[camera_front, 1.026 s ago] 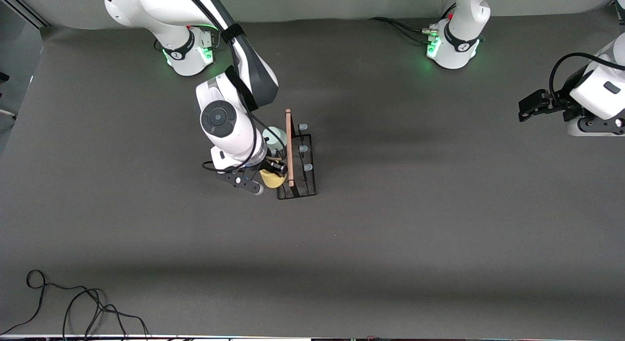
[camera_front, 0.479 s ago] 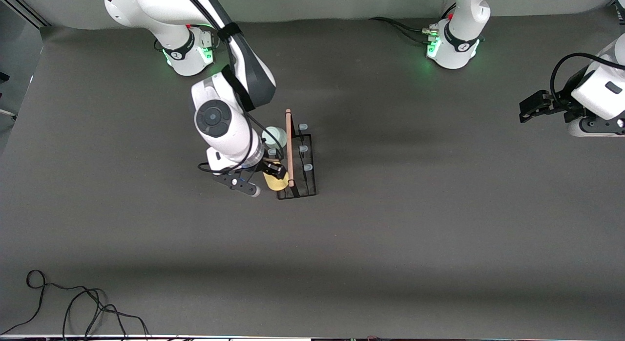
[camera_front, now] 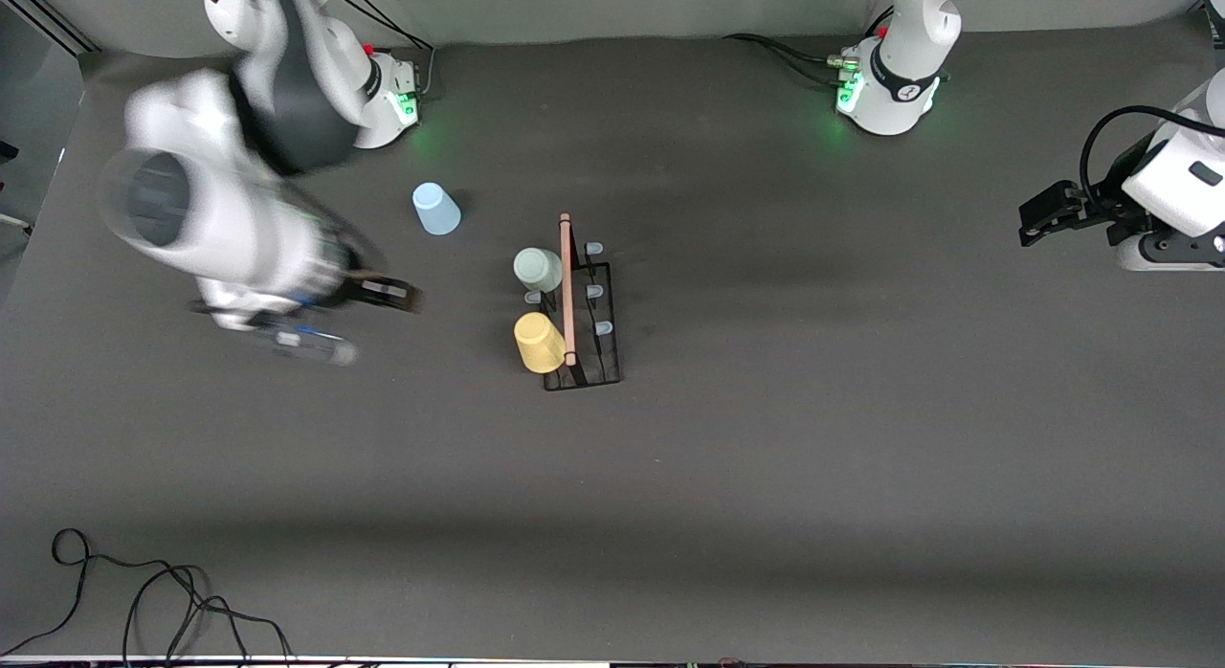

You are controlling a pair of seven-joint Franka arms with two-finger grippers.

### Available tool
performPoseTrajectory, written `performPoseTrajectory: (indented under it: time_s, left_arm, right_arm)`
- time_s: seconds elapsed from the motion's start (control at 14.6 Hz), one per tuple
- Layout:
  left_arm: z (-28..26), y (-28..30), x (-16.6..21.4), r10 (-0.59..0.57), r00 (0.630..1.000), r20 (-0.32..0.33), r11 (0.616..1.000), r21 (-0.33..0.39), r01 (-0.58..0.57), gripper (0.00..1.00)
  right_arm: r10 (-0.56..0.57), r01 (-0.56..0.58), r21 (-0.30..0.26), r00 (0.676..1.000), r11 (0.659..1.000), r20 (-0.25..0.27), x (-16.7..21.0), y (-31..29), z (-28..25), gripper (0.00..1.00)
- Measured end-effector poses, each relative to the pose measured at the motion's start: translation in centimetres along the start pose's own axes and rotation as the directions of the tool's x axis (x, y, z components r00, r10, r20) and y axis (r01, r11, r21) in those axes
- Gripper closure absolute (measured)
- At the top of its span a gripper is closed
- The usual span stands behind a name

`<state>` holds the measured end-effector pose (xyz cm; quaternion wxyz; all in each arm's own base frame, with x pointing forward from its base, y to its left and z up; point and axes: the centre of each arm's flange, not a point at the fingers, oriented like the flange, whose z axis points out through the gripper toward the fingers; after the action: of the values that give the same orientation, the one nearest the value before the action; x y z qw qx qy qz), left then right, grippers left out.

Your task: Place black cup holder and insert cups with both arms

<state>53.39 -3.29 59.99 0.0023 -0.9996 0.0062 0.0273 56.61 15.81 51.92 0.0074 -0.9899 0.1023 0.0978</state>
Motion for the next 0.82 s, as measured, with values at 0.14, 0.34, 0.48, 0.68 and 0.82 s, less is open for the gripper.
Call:
performPoseTrajectory:
  time_s: [0.14, 0.34, 0.48, 0.68, 0.82]
  left_arm:
    - [0.0, -0.1, 0.0, -0.001, 1.0, -0.002, 1.0, 0.0, 0.001, 0.0]
    - [-0.1, -0.3, 0.1, -0.006, 1.0, -0.006, 1.0, -0.001, 0.006, 0.0]
    - [-0.1, -0.4, 0.1, -0.006, 1.0, -0.008, 1.0, -0.001, 0.006, 0.0]
    - [-0.1, -0.4, 0.1, -0.006, 1.0, -0.01, 1.0, -0.001, 0.006, 0.0]
    - [-0.1, -0.4, 0.1, -0.006, 1.0, -0.01, 1.0, -0.001, 0.006, 0.0]
  right_arm:
    - [-0.058, 0.058, -0.014, 0.998, 0.998, 0.004, -0.7, 5.9, -3.4, 0.23]
    - [-0.112, 0.111, -0.036, 0.993, 0.993, -0.043, -1.3, 11.9, -6.8, 0.2]
    - [-0.116, 0.113, -0.04, 0.991, 0.993, -0.068, -1.7, 13.8, -8.0, 0.05]
    - [-0.107, 0.104, -0.042, 0.991, 0.994, -0.078, -1.6, 15.0, -8.4, 0.0]
    - [-0.105, 0.101, -0.051, 0.991, 0.994, -0.078, -1.5, 15.2, -8.3, 0.0]
